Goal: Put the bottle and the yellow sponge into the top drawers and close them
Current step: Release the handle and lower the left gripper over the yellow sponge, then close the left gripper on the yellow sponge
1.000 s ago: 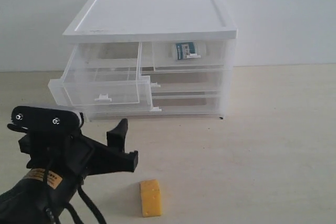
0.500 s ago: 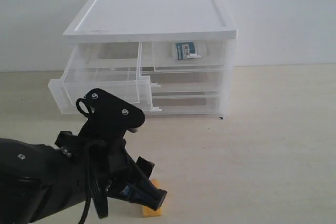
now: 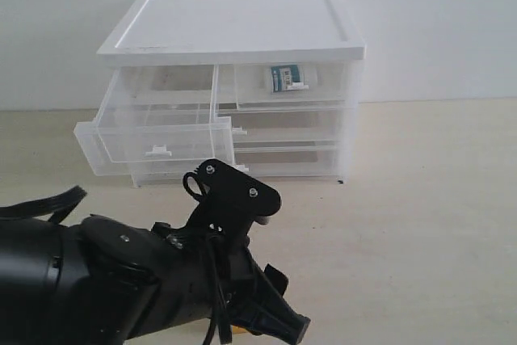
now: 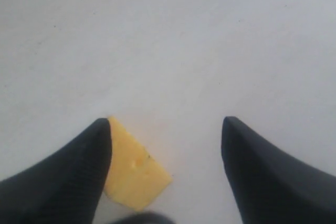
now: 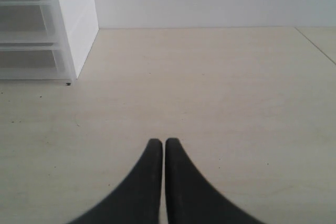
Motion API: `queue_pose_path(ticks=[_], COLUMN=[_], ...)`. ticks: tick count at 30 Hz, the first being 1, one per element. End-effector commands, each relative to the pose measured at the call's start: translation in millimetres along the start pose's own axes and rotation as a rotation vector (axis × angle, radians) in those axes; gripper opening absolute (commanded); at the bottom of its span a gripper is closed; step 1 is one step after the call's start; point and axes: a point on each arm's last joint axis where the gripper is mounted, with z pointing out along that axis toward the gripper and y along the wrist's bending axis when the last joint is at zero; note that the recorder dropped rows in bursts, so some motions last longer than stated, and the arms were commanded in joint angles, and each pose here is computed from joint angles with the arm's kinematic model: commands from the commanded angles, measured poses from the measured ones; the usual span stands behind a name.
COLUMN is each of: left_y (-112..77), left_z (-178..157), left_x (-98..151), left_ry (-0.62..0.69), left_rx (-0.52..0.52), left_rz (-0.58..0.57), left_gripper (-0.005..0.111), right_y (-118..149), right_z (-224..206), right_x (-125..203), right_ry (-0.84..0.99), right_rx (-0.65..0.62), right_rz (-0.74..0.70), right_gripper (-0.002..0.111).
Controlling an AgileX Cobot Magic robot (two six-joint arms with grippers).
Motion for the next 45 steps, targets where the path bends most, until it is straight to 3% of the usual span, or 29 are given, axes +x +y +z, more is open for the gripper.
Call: queue_pose_path(ticks=[1,3,14,32,45], left_y=[6.9,10.2,4.4,6.0,9.6], left_z=[4.9,6.8,22.7,40.8,48.3], left_x=[-1.8,-0.4,12.3,28.7,36.2], left_ry=[-0.007,-0.005,0.051,0.105,0.125], left_rx=[-0.117,-0.159,-0.130,-0.191,-0.246], left_rz=[-0.066,-0.085,-0.164,-0.225,-0.208], left_gripper=[0.058,0.058,0.072,0.072,0.071], right_y=[-0.2,-0.2,-0.2,-0.2,-0.2], right_z=[-0.5,-0.5,-0.5,-0.5,-0.5], right_x=[-1.1,-1.1,-1.1,-1.1,-1.1], right_ry=[-0.014,-0.014,-0.014,-0.014,-0.014], right_rx=[0.002,0.002,0.002,0.002,0.002], right_rz=[-0.007,-0.007,-0.007,-0.007,-0.007], right_gripper=[0.000,0.000,0.000,0.000,0.000])
